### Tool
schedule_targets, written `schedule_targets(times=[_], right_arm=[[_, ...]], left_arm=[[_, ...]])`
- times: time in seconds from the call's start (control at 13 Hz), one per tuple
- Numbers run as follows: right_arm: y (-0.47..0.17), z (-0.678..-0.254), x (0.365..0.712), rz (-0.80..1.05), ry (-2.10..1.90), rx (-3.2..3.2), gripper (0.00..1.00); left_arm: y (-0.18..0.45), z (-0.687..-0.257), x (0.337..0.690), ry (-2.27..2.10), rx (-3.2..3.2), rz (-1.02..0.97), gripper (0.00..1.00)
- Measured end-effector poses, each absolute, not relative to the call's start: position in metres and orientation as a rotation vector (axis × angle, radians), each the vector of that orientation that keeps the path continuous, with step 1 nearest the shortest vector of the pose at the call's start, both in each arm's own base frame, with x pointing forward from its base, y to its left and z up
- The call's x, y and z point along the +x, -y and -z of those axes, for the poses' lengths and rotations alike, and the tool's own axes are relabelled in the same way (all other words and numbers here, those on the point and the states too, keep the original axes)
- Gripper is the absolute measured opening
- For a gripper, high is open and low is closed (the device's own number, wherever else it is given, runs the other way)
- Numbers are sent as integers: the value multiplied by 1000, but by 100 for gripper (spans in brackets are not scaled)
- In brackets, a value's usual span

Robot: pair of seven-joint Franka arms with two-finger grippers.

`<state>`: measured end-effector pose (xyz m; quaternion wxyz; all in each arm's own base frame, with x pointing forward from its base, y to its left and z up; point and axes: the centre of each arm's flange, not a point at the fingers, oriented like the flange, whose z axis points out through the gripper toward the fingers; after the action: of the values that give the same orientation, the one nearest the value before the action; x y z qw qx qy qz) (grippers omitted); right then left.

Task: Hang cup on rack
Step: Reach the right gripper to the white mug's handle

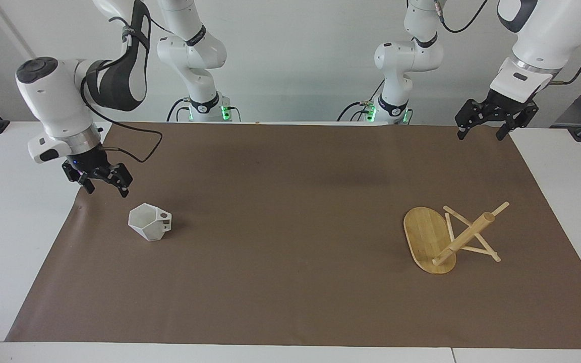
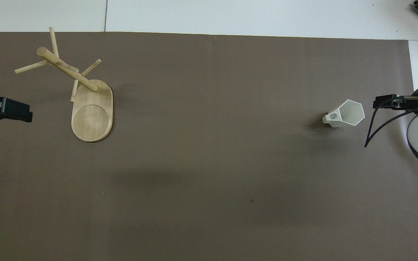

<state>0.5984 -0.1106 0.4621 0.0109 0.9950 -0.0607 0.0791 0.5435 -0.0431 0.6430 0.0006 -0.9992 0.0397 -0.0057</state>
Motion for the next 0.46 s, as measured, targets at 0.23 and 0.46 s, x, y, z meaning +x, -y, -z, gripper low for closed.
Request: schedule_targets(times=[0.23,0.46], right_arm=[[110,-443,607,-259,184,3099,100],[107,-427,610,-271,175,3096,100]], left_arm=[[43,-643,543,-125,-3138,18,100],[43,-643,543,-125,-3138,18,100]])
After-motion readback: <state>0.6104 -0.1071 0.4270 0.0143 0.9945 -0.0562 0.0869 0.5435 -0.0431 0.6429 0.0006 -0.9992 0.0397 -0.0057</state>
